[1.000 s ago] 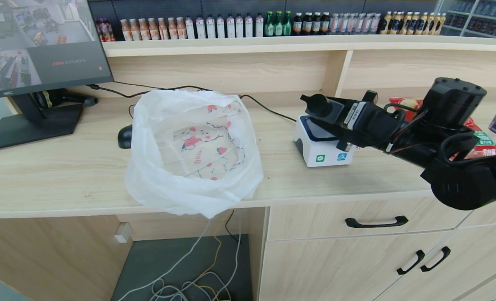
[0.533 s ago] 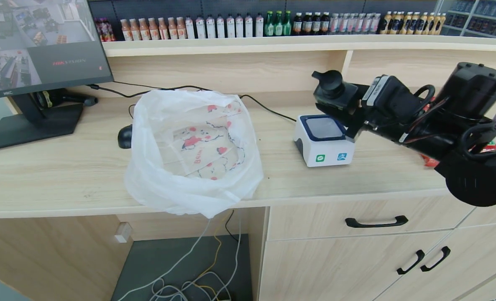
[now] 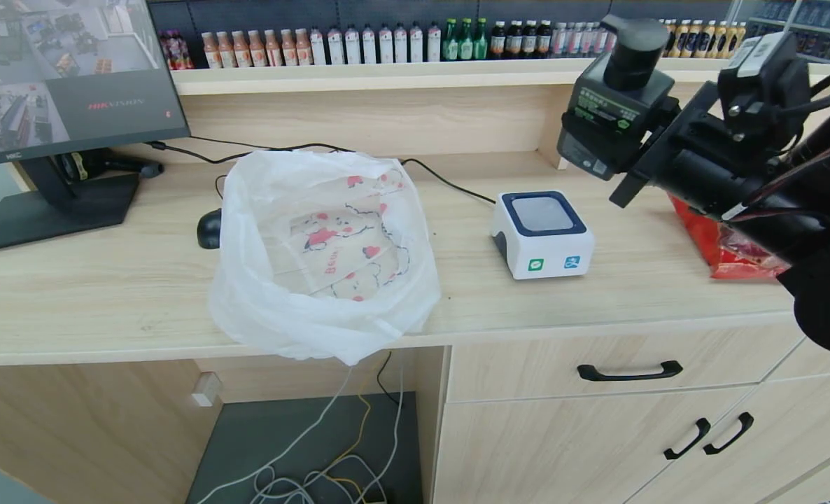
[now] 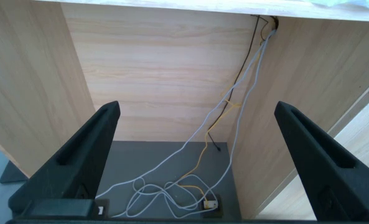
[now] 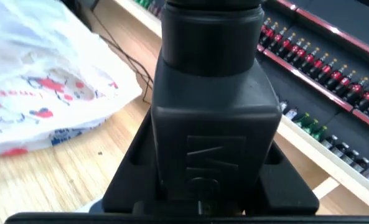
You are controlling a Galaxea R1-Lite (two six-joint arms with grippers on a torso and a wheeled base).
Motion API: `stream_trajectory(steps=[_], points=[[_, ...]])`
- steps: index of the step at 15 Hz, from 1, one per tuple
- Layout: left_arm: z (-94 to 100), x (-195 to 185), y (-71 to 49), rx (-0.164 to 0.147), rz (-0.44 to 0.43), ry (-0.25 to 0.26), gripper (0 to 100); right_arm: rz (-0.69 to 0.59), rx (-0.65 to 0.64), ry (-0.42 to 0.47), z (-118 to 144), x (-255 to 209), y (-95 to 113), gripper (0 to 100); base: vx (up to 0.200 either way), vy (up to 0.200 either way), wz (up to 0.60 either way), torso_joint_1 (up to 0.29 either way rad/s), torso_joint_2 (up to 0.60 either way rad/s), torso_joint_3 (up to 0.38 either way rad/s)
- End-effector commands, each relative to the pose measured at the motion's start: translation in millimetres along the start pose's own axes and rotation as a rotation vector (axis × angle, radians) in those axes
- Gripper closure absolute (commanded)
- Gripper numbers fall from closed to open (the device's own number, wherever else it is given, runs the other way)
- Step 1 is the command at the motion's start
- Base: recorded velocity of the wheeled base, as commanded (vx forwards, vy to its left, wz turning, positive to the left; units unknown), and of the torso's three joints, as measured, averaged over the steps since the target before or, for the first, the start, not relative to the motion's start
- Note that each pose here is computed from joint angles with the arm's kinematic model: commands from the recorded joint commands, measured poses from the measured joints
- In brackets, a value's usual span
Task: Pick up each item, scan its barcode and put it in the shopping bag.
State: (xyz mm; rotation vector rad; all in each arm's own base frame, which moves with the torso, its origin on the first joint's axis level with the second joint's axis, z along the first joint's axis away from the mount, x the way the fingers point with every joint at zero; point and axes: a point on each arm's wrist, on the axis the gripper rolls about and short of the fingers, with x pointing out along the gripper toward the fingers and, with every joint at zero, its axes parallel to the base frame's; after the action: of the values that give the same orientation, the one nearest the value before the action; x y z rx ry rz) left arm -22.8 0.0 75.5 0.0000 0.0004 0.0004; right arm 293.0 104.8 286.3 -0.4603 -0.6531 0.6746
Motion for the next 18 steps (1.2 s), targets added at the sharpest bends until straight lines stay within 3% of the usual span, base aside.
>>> stream_trajectory(steps=[1,6,8,13,18], points=[[0.0,0.0,0.0,0.0,0.001,0.0,0,-0.027,0.072,-0.018,1.2,-7.7,10.2,100,0.0,0.0,0.0,0.0,0.0,0.0],[0.0,0.0,0.0,0.0,0.0,0.0,0,-0.22,0.281,-0.055,7.6,-15.4,39.3,100,0.0,0.0,0.0,0.0,0.0,0.0],[-0.2,0.0,0.0,-0.002,0.003,0.001,0,-0.301,0.344,-0.026,12.1,-9.5,54.8,100,0.0,0.0,0.0,0.0,0.0,0.0],[-0.2,0.0,0.0,-0.002,0.001,0.001,0,-0.437,0.519,-0.017,42.3,1.3,100.0,100,0.0,0.0,0.0,0.0,0.0,0.0],[0.0,0.0,0.0,-0.005,0.001,0.0,0,-0.442,0.527,-0.029,37.9,9.8,103.8,100,0.0,0.04,0.0,0.0,0.0,0.0]])
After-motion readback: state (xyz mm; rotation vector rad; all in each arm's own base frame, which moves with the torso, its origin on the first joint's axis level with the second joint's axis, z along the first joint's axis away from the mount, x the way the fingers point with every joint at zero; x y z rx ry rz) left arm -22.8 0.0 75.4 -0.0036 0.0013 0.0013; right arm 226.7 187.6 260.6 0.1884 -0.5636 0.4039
